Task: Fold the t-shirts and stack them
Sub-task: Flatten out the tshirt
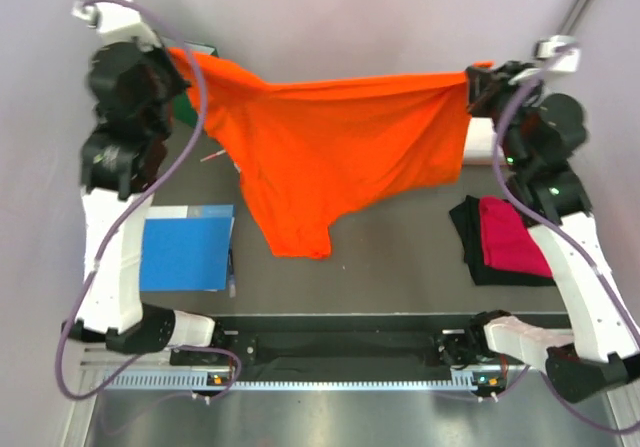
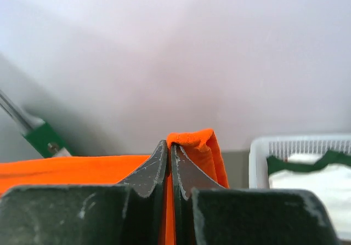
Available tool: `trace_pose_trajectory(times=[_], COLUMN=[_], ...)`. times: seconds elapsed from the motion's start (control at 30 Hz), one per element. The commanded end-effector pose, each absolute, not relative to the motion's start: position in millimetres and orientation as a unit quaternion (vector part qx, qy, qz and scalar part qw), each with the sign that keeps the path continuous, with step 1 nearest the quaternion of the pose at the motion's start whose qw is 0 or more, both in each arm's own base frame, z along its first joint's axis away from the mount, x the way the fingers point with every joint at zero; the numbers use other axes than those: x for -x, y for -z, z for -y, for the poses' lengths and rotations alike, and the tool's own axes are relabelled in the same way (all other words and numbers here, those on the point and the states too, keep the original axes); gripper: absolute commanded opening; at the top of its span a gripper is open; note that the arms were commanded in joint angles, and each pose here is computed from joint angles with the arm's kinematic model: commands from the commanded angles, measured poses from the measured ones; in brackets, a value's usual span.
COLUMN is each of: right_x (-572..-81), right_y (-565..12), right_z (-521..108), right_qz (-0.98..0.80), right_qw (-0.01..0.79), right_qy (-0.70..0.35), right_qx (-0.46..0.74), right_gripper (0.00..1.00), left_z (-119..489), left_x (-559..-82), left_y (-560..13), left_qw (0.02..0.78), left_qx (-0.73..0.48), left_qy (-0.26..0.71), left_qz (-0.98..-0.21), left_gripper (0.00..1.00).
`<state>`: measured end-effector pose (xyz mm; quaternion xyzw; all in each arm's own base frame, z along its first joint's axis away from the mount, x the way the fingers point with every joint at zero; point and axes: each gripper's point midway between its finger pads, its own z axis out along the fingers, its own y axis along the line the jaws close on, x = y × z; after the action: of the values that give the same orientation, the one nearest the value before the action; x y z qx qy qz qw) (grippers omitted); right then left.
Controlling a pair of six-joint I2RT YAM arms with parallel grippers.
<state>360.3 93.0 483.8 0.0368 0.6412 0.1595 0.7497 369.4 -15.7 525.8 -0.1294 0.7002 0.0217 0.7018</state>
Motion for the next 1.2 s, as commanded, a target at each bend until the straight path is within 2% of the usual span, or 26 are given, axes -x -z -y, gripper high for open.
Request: trace_pose_trajectory(times=[0.0,0.33,0.43,0.53,0.67,0.77,0.8,0.87,0.97,1.1,1.17], right_x=[-312,-205,-187,-188,-219,-255,-266,-302,-349,-411,-431], right_y=[-533,-586,-591,-585,-553,-515,-504,-458,-396,-300,-277], right_z=[-75,-56,-51,-48,-56,-65,-69,-79,-92,-106,-109], right_qz=[-0.599,-0.519,-0.508,-0.516,-0.558,-0.598,-0.609,-0.656,-0.709,-0.787,-0.805], right_qw=[0.784,0.829,0.835,0.832,0.808,0.782,0.774,0.739,0.694,0.609,0.587], right_qy=[-0.155,-0.205,-0.211,-0.202,-0.185,-0.171,-0.168,-0.150,-0.127,-0.094,-0.087], right_qx=[-0.045,-0.028,-0.028,-0.033,-0.033,-0.033,-0.032,-0.026,-0.017,-0.014,-0.020], right_gripper=[0.00,0.00,0.00,0.00,0.00,0.00,0.00,0.00,0.00,0.00,0.00], left_z=[-2,-15,-18,-16,-1,19,29,39,58,77,82], left_x=[-314,-190,-174,-177,-222,-287,-323,-360,-431,-485,-510], left_y=[-587,-658,-662,-660,-641,-599,-569,-535,-446,-350,-297], left_qw=[0.753,0.830,0.836,0.835,0.810,0.764,0.733,0.700,0.625,0.553,0.510], left_qx=[0.124,0.114,0.113,0.111,0.095,0.069,0.059,0.048,0.032,0.022,0.020], left_qy=[-0.032,0.038,0.041,0.044,0.040,0.028,0.018,0.009,-0.008,-0.006,-0.019], left_qz=[-0.646,-0.545,-0.535,-0.537,-0.578,-0.641,-0.678,-0.712,-0.780,-0.833,-0.859], left_gripper=[0.00,0.00,0.00,0.00,0.00,0.00,0.00,0.00,0.00,0.00,0.00])
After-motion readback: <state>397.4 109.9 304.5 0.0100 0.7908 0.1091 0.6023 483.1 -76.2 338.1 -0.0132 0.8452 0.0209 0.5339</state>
